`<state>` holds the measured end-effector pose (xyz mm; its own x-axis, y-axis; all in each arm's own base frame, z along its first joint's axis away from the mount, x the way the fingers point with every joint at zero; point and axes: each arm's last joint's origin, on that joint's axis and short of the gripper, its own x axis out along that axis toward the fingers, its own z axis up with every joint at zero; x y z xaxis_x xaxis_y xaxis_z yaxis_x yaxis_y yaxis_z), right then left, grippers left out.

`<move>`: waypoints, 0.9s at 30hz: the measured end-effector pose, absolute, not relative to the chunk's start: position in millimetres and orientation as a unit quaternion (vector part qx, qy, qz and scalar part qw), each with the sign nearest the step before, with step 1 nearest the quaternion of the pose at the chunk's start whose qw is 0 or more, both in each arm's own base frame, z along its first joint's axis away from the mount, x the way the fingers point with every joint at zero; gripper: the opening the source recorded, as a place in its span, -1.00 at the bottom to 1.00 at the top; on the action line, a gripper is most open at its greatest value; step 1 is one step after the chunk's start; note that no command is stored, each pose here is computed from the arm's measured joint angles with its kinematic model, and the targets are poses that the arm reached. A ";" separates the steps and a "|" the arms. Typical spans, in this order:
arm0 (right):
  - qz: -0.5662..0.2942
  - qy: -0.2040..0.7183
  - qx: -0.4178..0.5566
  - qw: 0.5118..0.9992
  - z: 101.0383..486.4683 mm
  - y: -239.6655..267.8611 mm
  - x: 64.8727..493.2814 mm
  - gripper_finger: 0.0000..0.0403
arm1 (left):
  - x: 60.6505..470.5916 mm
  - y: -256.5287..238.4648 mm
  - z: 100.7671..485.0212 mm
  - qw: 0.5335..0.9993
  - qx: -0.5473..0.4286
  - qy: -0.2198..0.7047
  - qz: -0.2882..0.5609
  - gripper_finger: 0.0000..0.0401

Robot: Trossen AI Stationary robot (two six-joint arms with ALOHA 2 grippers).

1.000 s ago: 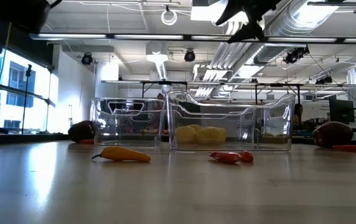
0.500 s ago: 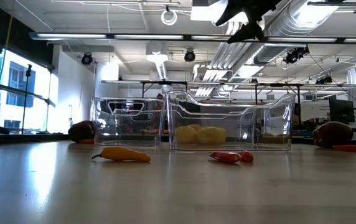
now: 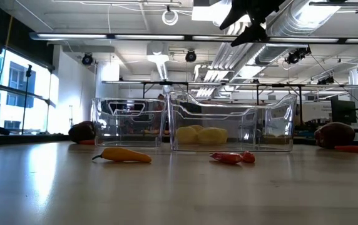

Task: Sort produce into baskets
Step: Put the lemon into the top right transparent bin

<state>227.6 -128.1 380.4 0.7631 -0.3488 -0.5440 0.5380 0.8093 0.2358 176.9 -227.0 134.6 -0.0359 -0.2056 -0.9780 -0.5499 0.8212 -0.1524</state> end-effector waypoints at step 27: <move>-0.238 0.258 0.179 0.919 378.8 -127.7 226.7 0.84 | 196.6 -154.2 225.2 0.730 -0.317 0.605 0.033 -0.01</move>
